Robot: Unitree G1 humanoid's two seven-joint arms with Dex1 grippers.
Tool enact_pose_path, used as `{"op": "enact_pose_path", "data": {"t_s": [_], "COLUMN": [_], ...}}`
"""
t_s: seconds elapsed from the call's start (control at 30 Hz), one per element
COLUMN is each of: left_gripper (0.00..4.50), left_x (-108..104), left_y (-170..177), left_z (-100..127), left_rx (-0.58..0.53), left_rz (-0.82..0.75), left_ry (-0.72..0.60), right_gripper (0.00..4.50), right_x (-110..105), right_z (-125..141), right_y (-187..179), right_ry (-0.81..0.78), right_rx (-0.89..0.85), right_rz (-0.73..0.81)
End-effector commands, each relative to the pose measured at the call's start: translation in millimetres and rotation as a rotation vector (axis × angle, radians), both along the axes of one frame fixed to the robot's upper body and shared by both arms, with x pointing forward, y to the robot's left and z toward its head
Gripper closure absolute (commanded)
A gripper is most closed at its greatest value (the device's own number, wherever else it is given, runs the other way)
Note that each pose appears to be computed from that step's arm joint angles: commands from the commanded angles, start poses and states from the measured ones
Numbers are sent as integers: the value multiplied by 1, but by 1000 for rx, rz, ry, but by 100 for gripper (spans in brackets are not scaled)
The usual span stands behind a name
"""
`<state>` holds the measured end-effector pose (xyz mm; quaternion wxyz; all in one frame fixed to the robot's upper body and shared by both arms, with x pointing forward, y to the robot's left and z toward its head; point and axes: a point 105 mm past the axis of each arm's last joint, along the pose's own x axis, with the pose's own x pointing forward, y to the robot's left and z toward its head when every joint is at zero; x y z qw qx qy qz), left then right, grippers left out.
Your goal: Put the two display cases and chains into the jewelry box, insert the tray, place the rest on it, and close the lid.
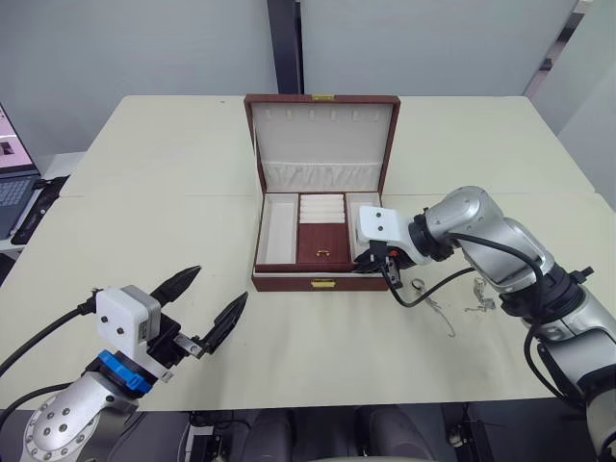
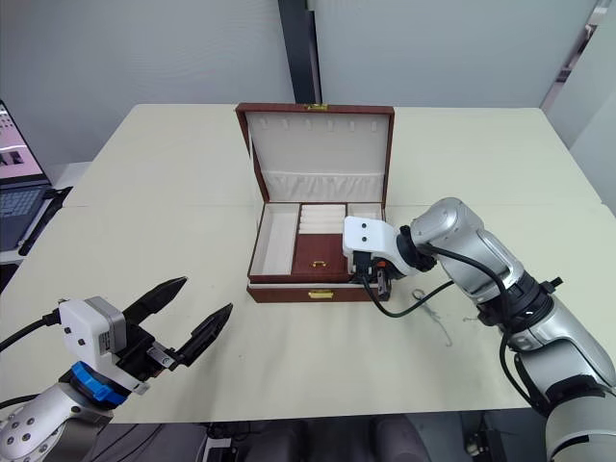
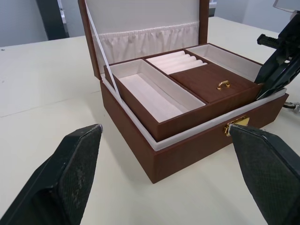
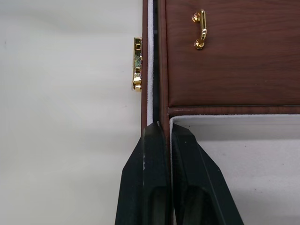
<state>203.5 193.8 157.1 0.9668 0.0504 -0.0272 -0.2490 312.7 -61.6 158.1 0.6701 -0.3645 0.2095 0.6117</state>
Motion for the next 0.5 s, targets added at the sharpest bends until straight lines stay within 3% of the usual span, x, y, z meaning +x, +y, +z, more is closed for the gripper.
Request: {"op": "enact_pose_path", "data": {"t_s": [0.03, 0.5], "left_gripper": [0, 0], "left_x": [0, 2], "left_y": [-3, -2], "left_z": [4, 3], "left_rx": [10, 12], "left_rz": [-18, -24], "left_ry": [-20, -21], "right_gripper": [449, 449], "right_x": [-3, -3], "right_z": [13, 25], "right_y": [6, 4], "right_ry": [-45, -73], "right_rx": [24, 39], "right_rz": [39, 31]}}
